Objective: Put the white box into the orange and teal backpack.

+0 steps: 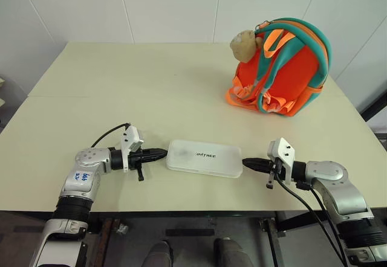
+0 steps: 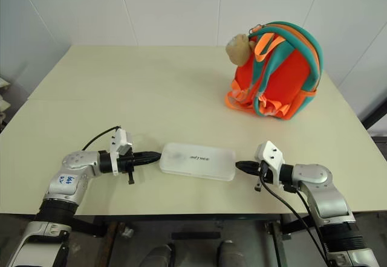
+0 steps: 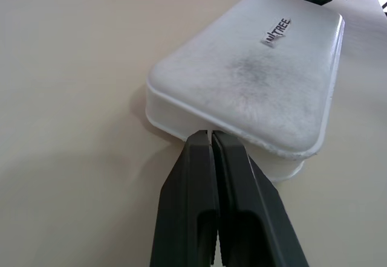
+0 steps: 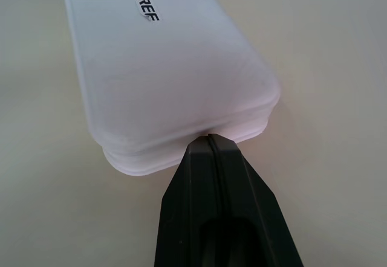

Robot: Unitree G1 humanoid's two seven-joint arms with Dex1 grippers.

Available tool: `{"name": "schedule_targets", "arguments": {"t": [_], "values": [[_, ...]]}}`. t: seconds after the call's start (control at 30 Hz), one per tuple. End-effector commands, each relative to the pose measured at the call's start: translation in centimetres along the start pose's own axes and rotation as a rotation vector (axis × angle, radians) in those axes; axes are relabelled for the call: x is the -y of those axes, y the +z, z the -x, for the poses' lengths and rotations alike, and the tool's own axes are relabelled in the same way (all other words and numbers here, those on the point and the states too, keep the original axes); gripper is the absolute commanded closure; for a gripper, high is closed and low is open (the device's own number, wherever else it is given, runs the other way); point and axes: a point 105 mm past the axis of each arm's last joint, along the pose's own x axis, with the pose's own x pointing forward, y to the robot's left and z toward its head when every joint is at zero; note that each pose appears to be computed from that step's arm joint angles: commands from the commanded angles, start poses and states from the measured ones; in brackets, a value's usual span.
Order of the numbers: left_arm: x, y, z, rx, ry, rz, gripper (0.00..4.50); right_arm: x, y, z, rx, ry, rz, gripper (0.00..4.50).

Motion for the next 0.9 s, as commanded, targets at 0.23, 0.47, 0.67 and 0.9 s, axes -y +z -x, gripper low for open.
{"name": "schedule_targets", "arguments": {"t": [0.23,0.47,0.67,0.9], "values": [[1.7,0.6,-2.0,0.029,-0.077,-0.021,4.39,0.9,1.0,-0.8,0.041,-0.009,0.05,4.5],[2.0,0.7,-2.4,0.04,-0.072,-0.016,4.39,2.8,1.3,-0.8,0.032,-0.024,0.081,4.5],[1.3,0.9,-2.0,0.041,-0.023,-0.023,4.39,3.1,1.2,-0.3,0.028,-0.039,0.1,4.5],[0.2,1.1,-0.3,0.019,0.037,-0.017,3.15,6.2,1.7,2.2,0.014,-0.182,0.109,3.54]]}}
